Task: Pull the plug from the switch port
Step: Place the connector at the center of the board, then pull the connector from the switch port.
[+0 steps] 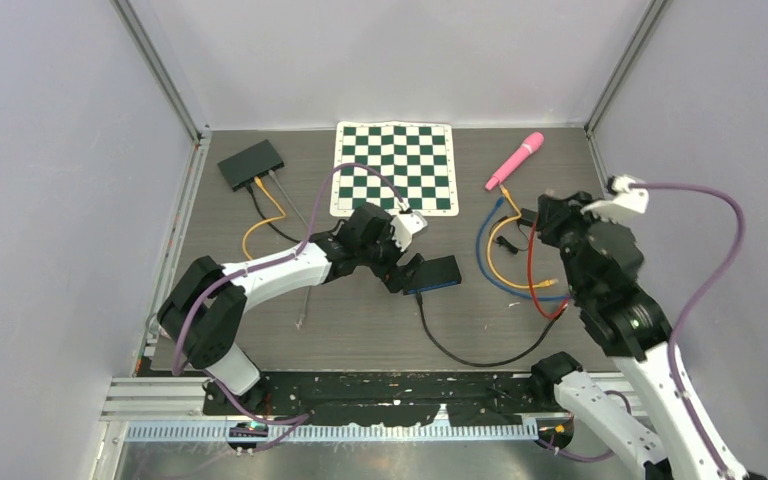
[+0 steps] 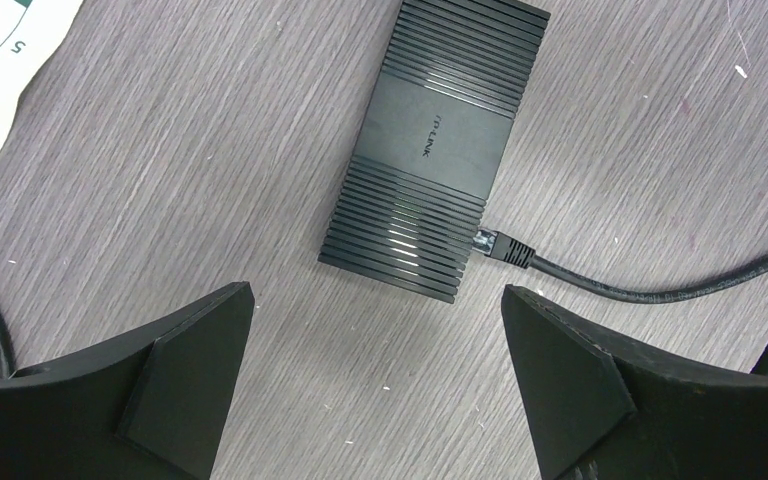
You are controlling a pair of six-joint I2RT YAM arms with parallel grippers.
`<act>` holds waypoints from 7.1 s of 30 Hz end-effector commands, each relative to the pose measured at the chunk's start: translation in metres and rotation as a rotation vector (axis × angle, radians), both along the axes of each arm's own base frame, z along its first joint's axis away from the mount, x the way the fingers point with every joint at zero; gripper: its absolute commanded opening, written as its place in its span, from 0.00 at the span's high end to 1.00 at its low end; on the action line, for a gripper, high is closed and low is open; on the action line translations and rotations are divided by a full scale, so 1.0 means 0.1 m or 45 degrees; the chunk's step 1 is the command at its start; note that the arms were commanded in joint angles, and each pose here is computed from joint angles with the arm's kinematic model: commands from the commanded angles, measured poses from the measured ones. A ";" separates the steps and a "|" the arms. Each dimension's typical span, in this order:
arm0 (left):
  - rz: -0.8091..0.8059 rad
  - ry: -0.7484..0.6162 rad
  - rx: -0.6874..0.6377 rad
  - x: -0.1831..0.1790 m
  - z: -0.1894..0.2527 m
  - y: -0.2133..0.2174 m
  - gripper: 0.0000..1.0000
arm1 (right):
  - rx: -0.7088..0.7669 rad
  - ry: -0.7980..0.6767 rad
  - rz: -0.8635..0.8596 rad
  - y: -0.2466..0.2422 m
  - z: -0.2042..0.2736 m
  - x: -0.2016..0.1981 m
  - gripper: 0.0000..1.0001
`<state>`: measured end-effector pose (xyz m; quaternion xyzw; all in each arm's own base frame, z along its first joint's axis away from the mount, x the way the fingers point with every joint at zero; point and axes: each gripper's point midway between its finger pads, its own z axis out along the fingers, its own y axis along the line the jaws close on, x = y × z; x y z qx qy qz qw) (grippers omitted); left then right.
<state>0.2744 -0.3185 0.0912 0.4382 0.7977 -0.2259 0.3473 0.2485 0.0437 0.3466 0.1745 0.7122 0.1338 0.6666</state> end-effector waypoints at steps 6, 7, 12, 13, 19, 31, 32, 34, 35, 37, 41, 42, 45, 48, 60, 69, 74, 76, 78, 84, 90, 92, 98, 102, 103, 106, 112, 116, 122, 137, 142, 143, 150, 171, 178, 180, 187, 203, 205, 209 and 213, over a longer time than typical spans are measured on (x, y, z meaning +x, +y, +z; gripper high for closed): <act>0.020 -0.012 -0.024 0.03 0.11 0.00 0.00 | -0.162 0.261 -0.025 0.35 -0.71 1.17 0.95; 0.022 -0.013 -0.028 0.02 0.12 0.00 0.00 | -0.138 0.316 -0.004 0.43 -0.91 1.35 0.95; 0.042 -0.009 -0.020 -0.04 0.09 0.09 0.00 | 0.052 0.444 0.063 0.45 -1.21 2.05 0.95; 0.046 -0.010 -0.016 -0.05 0.08 0.10 0.00 | 0.074 0.455 0.104 0.50 -1.23 2.11 0.95; 0.051 -0.002 0.009 -0.07 -0.01 0.16 0.00 | 0.057 0.625 0.097 0.40 -1.49 2.41 0.61; 0.070 -0.080 0.019 0.05 0.07 0.16 0.00 | 0.043 0.514 0.184 0.33 -1.08 1.72 0.26; 0.082 -0.092 0.016 0.08 0.09 0.16 0.01 | 0.057 0.515 0.227 0.38 -1.07 1.65 0.26; 0.102 -0.117 0.004 0.12 0.13 0.16 0.01 | 0.075 0.534 0.264 0.41 -1.17 1.45 0.26; 0.112 -0.123 -0.004 0.13 0.14 0.16 0.00 | 0.094 0.507 0.298 0.45 -1.10 1.36 0.26; 0.116 -0.133 -0.020 0.16 0.17 0.15 0.01 | 0.131 0.506 0.357 0.52 -1.15 1.18 0.26; 0.059 -0.122 -0.008 0.17 0.15 0.09 0.00 | 0.255 0.566 0.478 0.70 -1.43 0.83 0.28; 0.035 -0.108 0.002 0.16 0.12 0.07 0.00 | 0.293 0.603 0.489 0.73 -1.57 0.72 0.29; -0.055 -0.070 0.018 0.10 0.07 0.01 0.00 | 0.374 0.656 0.571 0.85 -1.79 0.50 0.32; -0.115 -0.046 0.035 0.08 0.01 -0.04 0.00 | 0.447 0.722 0.635 0.97 -2.02 0.29 0.34; -0.260 0.032 0.101 0.02 -0.20 -0.13 0.01 | 0.529 0.912 0.776 1.35 -2.48 -0.12 0.34; -0.273 0.065 0.151 0.07 -0.36 -0.16 0.00 | 0.591 1.029 0.796 1.49 -2.76 -0.22 0.34; -0.267 0.072 0.179 0.09 -0.44 -0.16 0.00 | 0.600 1.047 0.812 1.54 -2.82 -0.21 0.34; -0.267 0.079 0.192 0.08 -0.48 -0.16 0.01 | 0.619 1.062 0.818 1.57 -2.85 -0.21 0.34; -0.266 0.084 0.205 0.08 -0.53 -0.16 0.01 | 0.637 1.076 0.821 1.60 -2.88 -0.21 0.34; -0.276 0.112 0.217 0.06 -0.56 -0.17 0.11 | 0.669 1.099 0.828 1.69 -2.96 -0.18 0.37; -0.282 0.130 0.242 -0.01 -0.64 -0.10 0.28 | 0.722 1.122 0.841 1.81 -3.04 -0.14 0.45; -0.286 0.140 0.241 -0.03 -0.66 -0.09 0.33 | 0.737 1.134 0.841 1.85 -3.08 -0.15 0.47; -0.308 0.156 0.233 -0.08 -0.66 -0.09 0.40 | 0.777 1.129 0.813 1.95 -3.15 -0.09 0.49; -0.322 0.169 0.232 -0.11 -0.65 -0.09 0.43 | 0.780 1.142 0.746 1.93 -3.24 -0.07 0.54; -0.325 0.173 0.233 -0.11 -0.66 -0.09 0.44 | 0.778 1.142 0.727 1.92 -3.26 -0.07 0.54; -0.335 0.188 0.234 -0.13 -0.66 -0.09 0.45 | 0.772 1.142 0.696 1.88 -3.30 -0.08 0.57; -0.344 0.211 0.229 -0.15 -0.66 -0.11 0.47 | 0.760 1.131 0.695 1.87 -3.30 -0.06 0.61; -0.345 0.218 0.228 -0.16 -0.66 -0.12 0.47 | 0.743 1.119 0.684 1.87 -3.28 -0.02 0.62; -0.343 0.215 0.226 -0.14 -0.65 -0.13 0.48 | 0.718 1.135 0.695 1.89 -3.25 0.02 0.62; -0.326 0.222 0.223 -0.16 -0.65 -0.11 0.49 | 0.683 1.124 0.745 1.93 -3.16 0.05 0.61; -0.324 0.217 0.215 -0.15 -0.62 -0.13 0.50 | 0.681 1.113 0.743 1.93 -3.14 0.06 0.60; -0.326 0.218 0.214 -0.15 -0.62 -0.13 0.49 | 0.681 1.114 0.742 1.93 -3.15 0.05 0.57; -0.330 0.231 0.218 -0.17 -0.63 -0.12 0.50 | 0.720 1.135 0.726 1.95 -3.24 0.05 0.62; -0.326 0.244 0.225 -0.19 -0.67 -0.10 0.51 | 0.640 1.158 0.736 1.93 -3.28 0.06 0.60; -0.333 0.247 0.225 -0.20 -0.68 -0.10 0.52 | 0.706 1.160 0.765 2.00 -3.31 0.04 0.65; -0.333 0.249 0.223 -0.20 -0.67 -0.10 0.52 | 0.731 1.163 0.753 1.99 -3.34 0.01 0.68; -0.327 0.249 0.214 -0.21 -0.67 -0.10 0.53 | 0.684 1.153 0.696 1.89 -3.36 0.00 0.80; -0.340 0.340 0.132 -0.30 -0.62 -0.22 0.55 | 0.726 1.045 0.777 1.96 -3.18 0.01 0.58; -0.339 0.346 0.133 -0.31 -0.63 -0.22 0.55 | 0.742 1.039 0.794 2.00 -3.16 0.03 0.59; -0.327 0.345 0.138 -0.29 -0.64 -0.22 0.55 | 0.712 1.050 0.801 2.00 -3.17 0.02 0.60; -0.326 0.344 0.142 -0.29 -0.64 -0.23 0.55 | 0.688 1.084 0.790 1.97 -3.24 -0.04 0.59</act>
